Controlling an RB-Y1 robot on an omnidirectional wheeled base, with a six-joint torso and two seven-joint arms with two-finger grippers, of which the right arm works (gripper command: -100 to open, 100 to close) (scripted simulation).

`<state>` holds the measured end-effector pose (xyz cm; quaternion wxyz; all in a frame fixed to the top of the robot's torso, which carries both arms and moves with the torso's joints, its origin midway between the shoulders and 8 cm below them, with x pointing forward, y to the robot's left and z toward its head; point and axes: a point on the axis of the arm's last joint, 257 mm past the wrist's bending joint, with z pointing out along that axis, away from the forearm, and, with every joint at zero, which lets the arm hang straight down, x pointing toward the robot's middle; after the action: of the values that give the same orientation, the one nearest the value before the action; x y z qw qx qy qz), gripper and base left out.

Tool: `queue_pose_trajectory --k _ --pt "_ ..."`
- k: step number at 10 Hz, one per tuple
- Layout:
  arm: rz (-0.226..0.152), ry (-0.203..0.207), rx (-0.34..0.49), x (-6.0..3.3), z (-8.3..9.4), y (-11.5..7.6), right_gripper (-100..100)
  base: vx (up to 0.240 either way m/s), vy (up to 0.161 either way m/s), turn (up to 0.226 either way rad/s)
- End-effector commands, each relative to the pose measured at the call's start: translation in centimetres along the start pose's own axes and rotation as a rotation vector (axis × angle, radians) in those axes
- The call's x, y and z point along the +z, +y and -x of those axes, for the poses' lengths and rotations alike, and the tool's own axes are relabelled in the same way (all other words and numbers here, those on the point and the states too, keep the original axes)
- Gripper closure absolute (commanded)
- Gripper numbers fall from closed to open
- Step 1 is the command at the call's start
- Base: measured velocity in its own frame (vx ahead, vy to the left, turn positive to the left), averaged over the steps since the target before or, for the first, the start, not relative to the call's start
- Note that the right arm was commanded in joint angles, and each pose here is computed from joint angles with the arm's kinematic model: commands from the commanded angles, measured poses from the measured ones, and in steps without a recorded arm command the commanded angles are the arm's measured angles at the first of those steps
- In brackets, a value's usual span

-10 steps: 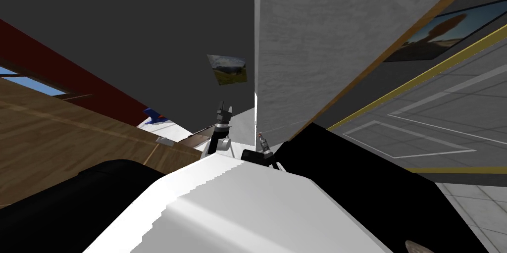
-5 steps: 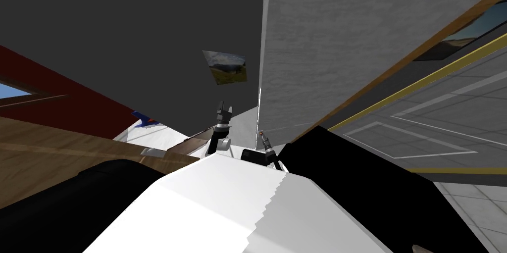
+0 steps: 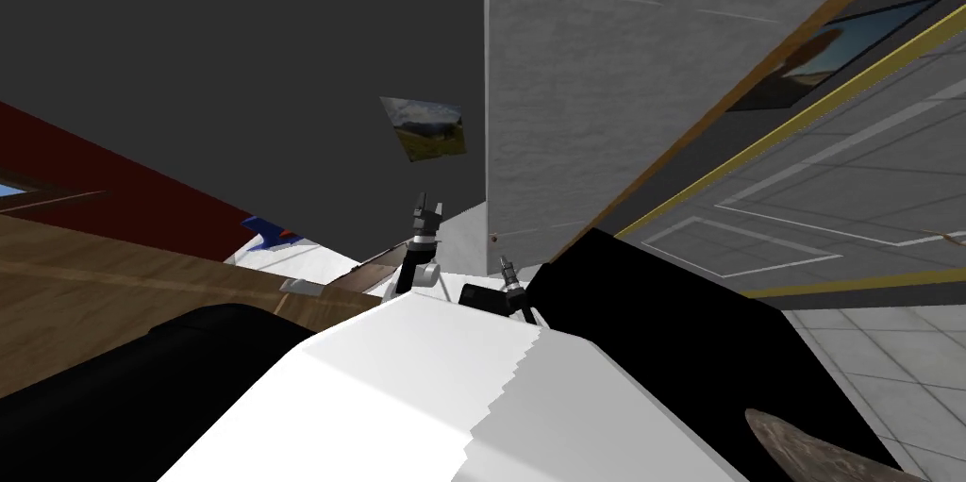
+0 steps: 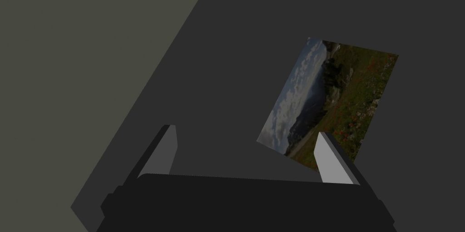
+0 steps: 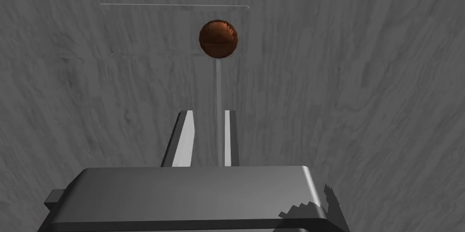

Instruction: Push the door open

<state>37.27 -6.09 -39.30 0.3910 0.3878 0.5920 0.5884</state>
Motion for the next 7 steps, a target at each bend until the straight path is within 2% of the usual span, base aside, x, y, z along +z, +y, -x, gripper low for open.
queue_pose_trajectory --k 1,2,3,7 --pt "0.002 -0.009 0.006 -0.14 0.01 0.15 -100 -0.277 -0.018 -0.089" --pt "0.001 -0.005 0.004 -0.11 -0.01 0.09 -100 -0.132 -0.010 -0.015" --pt "0.002 -0.010 0.002 -0.05 0.22 0.05 -100 0.084 0.060 0.036" --pt "0.007 -0.019 -0.002 0.25 0.69 0.06 -100 0.196 0.085 0.023"
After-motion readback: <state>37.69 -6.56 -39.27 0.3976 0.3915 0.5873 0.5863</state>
